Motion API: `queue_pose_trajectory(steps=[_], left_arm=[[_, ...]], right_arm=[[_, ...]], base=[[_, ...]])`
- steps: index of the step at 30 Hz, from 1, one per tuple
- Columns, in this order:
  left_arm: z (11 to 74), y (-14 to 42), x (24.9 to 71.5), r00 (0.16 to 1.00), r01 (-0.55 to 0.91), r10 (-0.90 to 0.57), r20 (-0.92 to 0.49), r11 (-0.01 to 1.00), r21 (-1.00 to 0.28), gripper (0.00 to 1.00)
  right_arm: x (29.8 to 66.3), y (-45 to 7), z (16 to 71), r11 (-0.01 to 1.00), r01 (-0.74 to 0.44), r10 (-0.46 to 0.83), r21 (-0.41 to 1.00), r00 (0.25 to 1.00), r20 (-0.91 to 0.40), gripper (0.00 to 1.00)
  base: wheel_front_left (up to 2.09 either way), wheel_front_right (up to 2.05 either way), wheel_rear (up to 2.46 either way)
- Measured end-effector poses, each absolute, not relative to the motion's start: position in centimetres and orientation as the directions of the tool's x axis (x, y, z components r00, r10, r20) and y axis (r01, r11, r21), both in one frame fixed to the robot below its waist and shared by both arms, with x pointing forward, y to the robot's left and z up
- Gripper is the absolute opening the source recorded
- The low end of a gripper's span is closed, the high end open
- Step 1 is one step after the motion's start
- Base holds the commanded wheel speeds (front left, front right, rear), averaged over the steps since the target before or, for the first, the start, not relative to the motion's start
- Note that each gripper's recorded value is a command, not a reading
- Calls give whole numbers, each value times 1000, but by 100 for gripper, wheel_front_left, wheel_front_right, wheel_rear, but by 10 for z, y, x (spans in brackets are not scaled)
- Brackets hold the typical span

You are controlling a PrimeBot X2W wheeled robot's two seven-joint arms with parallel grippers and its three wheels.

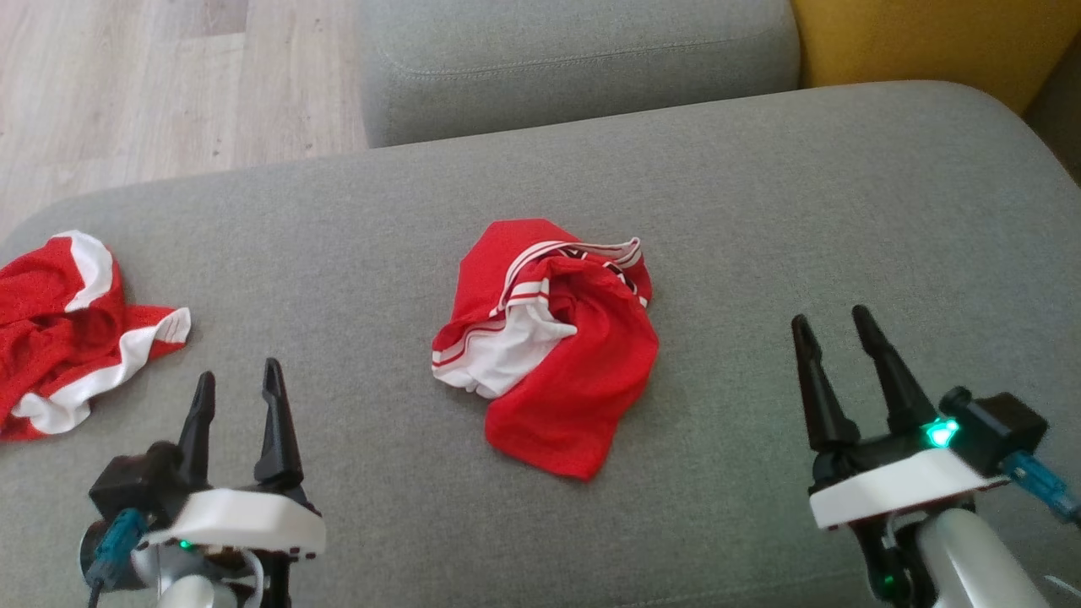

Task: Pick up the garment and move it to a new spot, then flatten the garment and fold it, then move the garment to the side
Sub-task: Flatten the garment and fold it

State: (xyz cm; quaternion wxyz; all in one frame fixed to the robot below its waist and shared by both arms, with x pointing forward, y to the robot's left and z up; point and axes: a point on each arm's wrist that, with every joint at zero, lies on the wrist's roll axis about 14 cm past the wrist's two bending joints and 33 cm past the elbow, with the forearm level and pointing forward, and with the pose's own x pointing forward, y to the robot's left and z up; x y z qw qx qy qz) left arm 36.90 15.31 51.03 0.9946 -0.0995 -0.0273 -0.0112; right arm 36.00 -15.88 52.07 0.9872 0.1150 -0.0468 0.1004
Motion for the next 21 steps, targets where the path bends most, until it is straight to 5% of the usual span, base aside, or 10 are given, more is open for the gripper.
queue_pose_trajectory(steps=[6,9,14,21], left_arm=[[512,155,367,998,22,-9,62,979,-204,100],[513,159,365,998,17,-3,69,980,-199,100],[513,172,355,997,-23,38,70,979,-204,100],[509,197,338,991,-108,123,61,971,-212,100]], right_arm=[[360,-145,506,940,-238,230,243,971,62,100],[360,-121,481,906,-263,307,331,947,-89,100],[339,-52,431,810,-317,526,493,764,-374,100],[323,-20,396,775,-276,598,569,611,-518,100]], base=[[0,0,0],[0,0,0],[0,0,0],[0,0,0]])
